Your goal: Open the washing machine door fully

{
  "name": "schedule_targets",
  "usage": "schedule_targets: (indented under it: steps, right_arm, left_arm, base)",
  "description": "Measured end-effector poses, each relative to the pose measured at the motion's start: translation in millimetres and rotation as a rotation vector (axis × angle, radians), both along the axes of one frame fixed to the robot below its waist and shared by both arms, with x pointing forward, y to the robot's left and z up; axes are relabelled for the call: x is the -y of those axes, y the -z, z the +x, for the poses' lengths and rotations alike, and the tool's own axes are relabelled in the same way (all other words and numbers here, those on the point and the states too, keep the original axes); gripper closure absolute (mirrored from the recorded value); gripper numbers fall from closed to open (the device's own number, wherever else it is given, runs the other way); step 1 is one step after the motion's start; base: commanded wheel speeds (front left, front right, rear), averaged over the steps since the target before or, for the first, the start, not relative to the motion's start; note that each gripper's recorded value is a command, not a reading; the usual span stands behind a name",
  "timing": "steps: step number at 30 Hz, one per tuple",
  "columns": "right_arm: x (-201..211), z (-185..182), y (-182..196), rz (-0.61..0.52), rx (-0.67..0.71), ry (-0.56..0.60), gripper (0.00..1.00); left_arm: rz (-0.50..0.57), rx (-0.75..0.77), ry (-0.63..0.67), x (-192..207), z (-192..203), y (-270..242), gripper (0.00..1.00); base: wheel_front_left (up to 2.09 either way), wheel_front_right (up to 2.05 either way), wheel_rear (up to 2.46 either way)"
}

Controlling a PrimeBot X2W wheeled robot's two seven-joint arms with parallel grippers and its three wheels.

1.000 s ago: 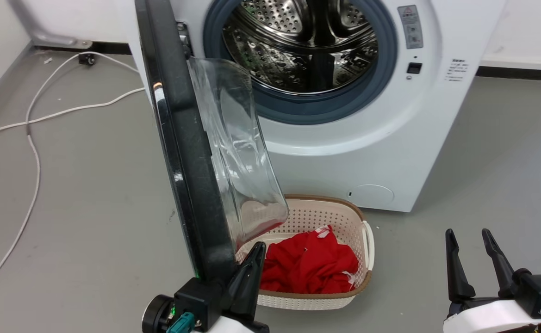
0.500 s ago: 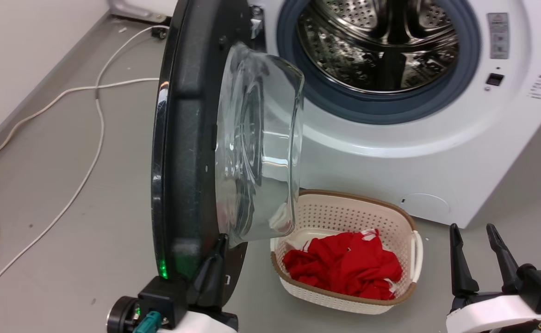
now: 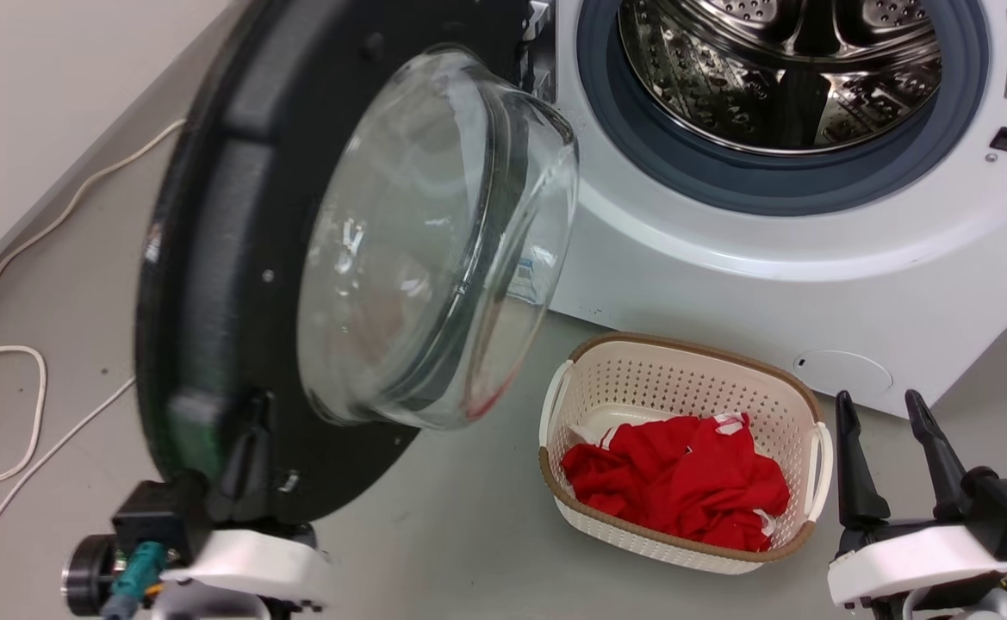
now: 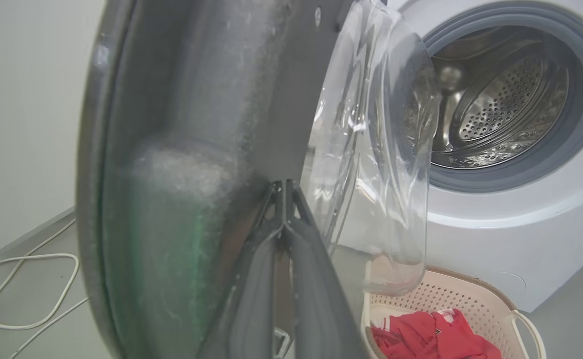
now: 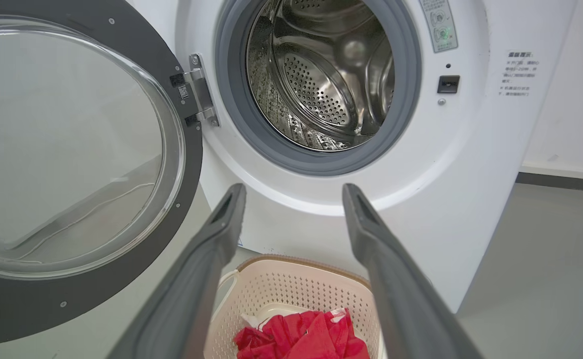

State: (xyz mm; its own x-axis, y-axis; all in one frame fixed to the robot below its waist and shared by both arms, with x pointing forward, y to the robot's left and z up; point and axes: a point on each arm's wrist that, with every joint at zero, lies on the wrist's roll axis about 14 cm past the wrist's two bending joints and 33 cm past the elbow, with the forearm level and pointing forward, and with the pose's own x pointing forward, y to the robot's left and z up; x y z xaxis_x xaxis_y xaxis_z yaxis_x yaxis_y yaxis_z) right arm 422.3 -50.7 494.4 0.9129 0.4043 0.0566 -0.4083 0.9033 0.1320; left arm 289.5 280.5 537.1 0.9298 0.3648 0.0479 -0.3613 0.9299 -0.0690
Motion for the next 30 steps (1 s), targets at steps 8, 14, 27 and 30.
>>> schedule_targets:
  steps: [8,14,27,30]
  right_arm:
    - [8.6,7.0,6.3,-0.010,-0.018,0.025,0.00]
    - [14.1,10.8,8.3,-0.019,-0.025,0.040,0.00]
    - [27.3,15.6,11.4,-0.033,-0.032,0.077,0.00]
    - [28.1,15.6,10.9,-0.033,-0.030,0.079,0.00]
  left_arm:
    - [0.031,-0.013,-0.117,-53.8,8.4,5.4,1.00]
    - [0.048,0.000,-0.200,-95.1,15.5,0.0,1.00]
    - [0.075,-0.011,-0.281,-155.3,30.7,-4.1,1.00]
    - [0.076,-0.013,-0.296,-162.8,28.2,-3.6,1.00]
  base:
    - [0.00,0.00,0.00]
    - [0.00,0.00,0.00]
    - [0.00,0.00,0.00]
    - [0.00,0.00,0.00]
